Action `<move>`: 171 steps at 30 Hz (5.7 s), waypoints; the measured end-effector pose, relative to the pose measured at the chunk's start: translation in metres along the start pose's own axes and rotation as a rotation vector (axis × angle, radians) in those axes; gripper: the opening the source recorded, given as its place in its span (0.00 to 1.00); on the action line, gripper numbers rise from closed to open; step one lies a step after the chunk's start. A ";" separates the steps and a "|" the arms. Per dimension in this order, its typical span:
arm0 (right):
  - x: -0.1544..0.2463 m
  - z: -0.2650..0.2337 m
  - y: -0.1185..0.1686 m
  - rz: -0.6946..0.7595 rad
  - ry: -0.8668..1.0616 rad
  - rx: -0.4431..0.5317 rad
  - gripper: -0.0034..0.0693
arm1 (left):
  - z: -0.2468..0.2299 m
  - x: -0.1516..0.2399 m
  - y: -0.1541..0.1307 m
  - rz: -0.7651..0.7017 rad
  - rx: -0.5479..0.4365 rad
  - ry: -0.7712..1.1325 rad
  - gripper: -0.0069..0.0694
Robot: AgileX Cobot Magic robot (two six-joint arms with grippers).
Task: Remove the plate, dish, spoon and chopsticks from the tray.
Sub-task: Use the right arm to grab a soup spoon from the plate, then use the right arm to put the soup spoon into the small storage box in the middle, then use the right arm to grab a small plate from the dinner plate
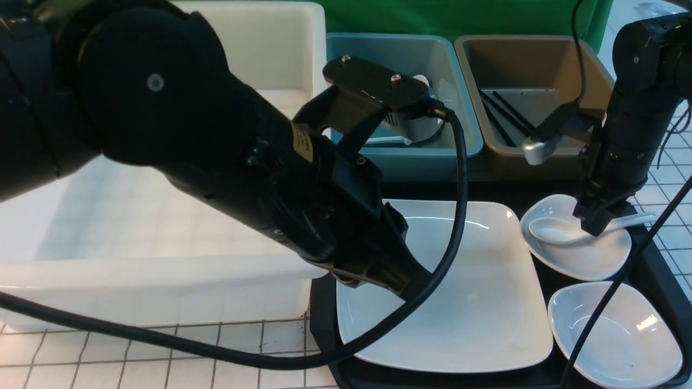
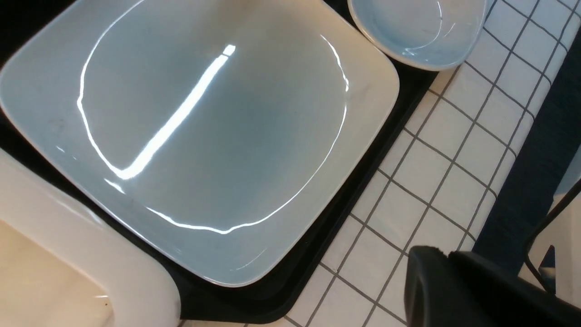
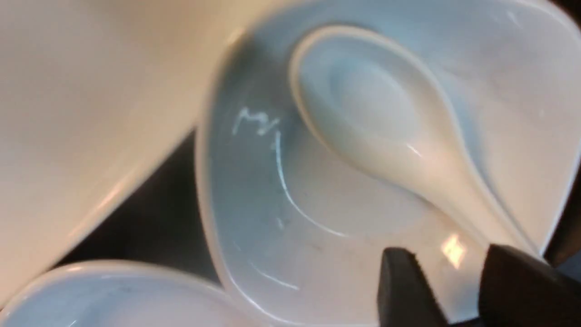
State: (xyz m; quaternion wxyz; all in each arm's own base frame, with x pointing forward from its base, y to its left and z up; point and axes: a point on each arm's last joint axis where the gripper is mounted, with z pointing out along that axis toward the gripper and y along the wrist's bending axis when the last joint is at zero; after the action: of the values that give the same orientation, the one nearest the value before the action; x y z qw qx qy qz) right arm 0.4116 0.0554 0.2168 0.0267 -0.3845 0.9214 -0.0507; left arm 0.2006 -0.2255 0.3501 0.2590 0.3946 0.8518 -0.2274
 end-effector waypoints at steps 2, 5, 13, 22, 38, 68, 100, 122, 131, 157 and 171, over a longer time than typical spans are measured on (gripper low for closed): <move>-0.001 0.000 0.000 -0.040 -0.010 0.006 0.66 | 0.000 0.000 0.000 0.010 -0.001 -0.003 0.07; -0.003 0.001 -0.002 -0.073 -0.027 0.021 0.81 | 0.000 -0.001 0.000 0.013 -0.001 -0.007 0.07; -0.007 0.023 -0.002 -0.109 0.002 -0.002 0.84 | 0.000 -0.002 0.000 0.011 -0.002 -0.020 0.07; -0.012 0.042 -0.004 -0.115 0.010 -0.011 0.83 | 0.000 -0.003 0.000 0.011 -0.004 -0.030 0.07; -0.005 0.035 0.000 -0.108 0.059 -0.048 0.52 | 0.000 -0.005 0.001 0.011 -0.010 -0.057 0.07; -0.139 -0.076 0.041 0.252 -1.107 0.085 0.52 | 0.002 -0.031 0.051 -0.138 -0.308 -0.351 0.07; -0.140 -0.103 0.044 0.209 -1.155 0.145 0.69 | 0.000 -0.019 0.065 -0.240 -0.328 -0.247 0.07; 0.058 -0.181 0.076 0.315 -0.499 -0.014 0.13 | -0.030 0.004 0.012 -0.077 -0.056 -0.033 0.07; 0.111 -0.072 0.165 0.161 -0.211 -0.081 0.61 | -0.018 0.013 -0.039 0.088 0.059 0.061 0.07; 0.089 0.020 0.165 0.249 -0.169 0.077 0.74 | -0.008 0.014 -0.041 0.080 0.059 0.100 0.07; 0.086 0.030 0.165 0.252 -0.143 0.081 0.50 | -0.008 0.014 -0.041 0.061 0.058 0.100 0.07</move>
State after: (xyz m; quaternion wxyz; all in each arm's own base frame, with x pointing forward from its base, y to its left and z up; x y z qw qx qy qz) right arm 0.2373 0.1072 0.1677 0.1137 -0.2669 0.9553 -0.0565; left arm 0.1589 -0.2371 0.3547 0.2114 0.4387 0.8443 -0.2238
